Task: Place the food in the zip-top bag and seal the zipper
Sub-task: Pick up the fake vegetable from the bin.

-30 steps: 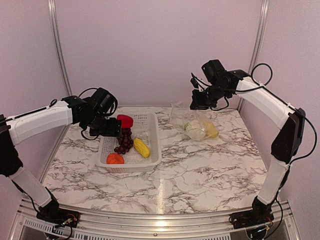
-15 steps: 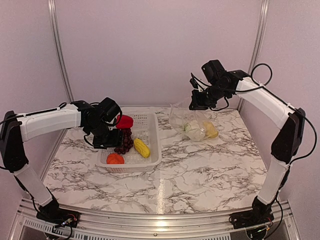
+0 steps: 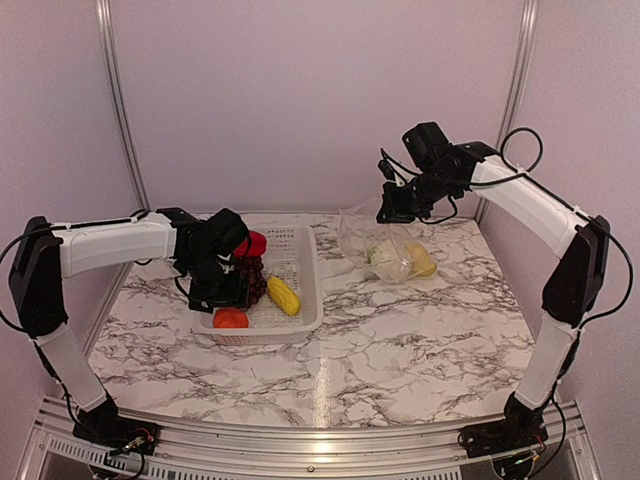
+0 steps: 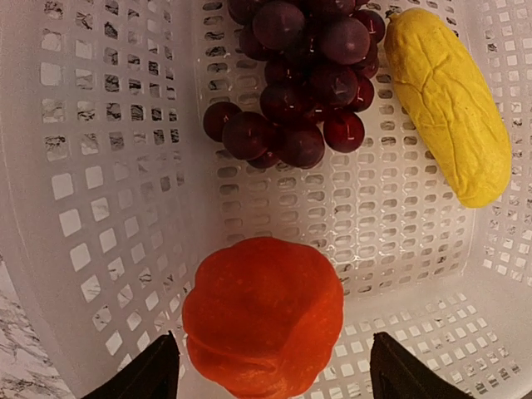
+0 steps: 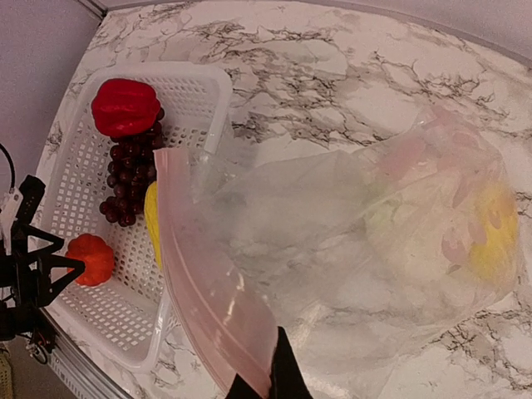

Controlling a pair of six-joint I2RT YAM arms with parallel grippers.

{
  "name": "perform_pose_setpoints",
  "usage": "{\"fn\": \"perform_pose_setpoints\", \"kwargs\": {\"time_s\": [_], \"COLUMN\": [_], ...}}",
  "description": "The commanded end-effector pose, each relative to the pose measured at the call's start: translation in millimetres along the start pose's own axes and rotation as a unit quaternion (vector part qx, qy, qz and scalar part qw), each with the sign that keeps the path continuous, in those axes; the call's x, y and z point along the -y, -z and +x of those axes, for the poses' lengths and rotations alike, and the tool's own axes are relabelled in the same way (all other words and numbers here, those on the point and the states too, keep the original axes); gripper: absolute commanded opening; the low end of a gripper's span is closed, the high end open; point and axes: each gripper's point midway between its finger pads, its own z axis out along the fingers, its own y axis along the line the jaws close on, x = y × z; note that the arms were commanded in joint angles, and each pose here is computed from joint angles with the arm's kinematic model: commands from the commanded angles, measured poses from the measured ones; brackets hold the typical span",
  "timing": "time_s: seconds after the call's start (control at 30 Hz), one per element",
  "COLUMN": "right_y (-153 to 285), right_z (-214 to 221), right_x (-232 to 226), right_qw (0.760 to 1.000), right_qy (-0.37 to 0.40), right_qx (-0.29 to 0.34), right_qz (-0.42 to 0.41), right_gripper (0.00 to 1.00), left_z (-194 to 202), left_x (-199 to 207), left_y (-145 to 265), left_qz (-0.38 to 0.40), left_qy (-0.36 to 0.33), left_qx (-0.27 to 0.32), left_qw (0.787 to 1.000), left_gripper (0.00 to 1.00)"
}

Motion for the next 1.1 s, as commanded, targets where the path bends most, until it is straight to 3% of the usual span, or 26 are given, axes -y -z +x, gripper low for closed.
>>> {"fn": "perform_pose_setpoints", "kwargs": {"time_s": [0.0, 0.37, 0.7, 0.9, 1.07], "right_y": [6.6, 7.2, 7.8, 7.1, 8.7], "right_z": [-3.0, -5.4, -11.4, -8.0, -6.2], "right_x": [-3.6, -0.5, 0.9, 3.5, 2.8], "right_qw": [1.0, 1.0, 1.0, 1.0, 1.0], "right_qy": [0.005, 0.004, 0.004, -0.002, -0.009], "right_qx": [0.009, 0.011, 0.027, 0.024, 0.026], "right_qz": [-0.008, -0.009, -0.007, -0.003, -0.005], "right_gripper": [0.0, 0.0, 0.0, 0.0, 0.0], "left_z": [20.4, 26.3, -1.2, -4.2, -10.5], "left_x": [-5.5, 15.5, 33.3, 49.1, 57.7], "left_y": [-14.7, -31.1, -46.4, -57.1, -60.5], "left_qz": [-0.018, -0.017, -0.007, 0.024, 0.036], "left_qy": [0.011, -0.011, -0.035, -0.035, -0.035], "left_qx": [-0.048, -0.08, -0.044, -0.049, -0.045], "left_qw": [0.999, 0.997, 0.998, 0.998, 0.998], "left_gripper": [0.81, 0.82, 0.83, 0.9, 0.9]}}
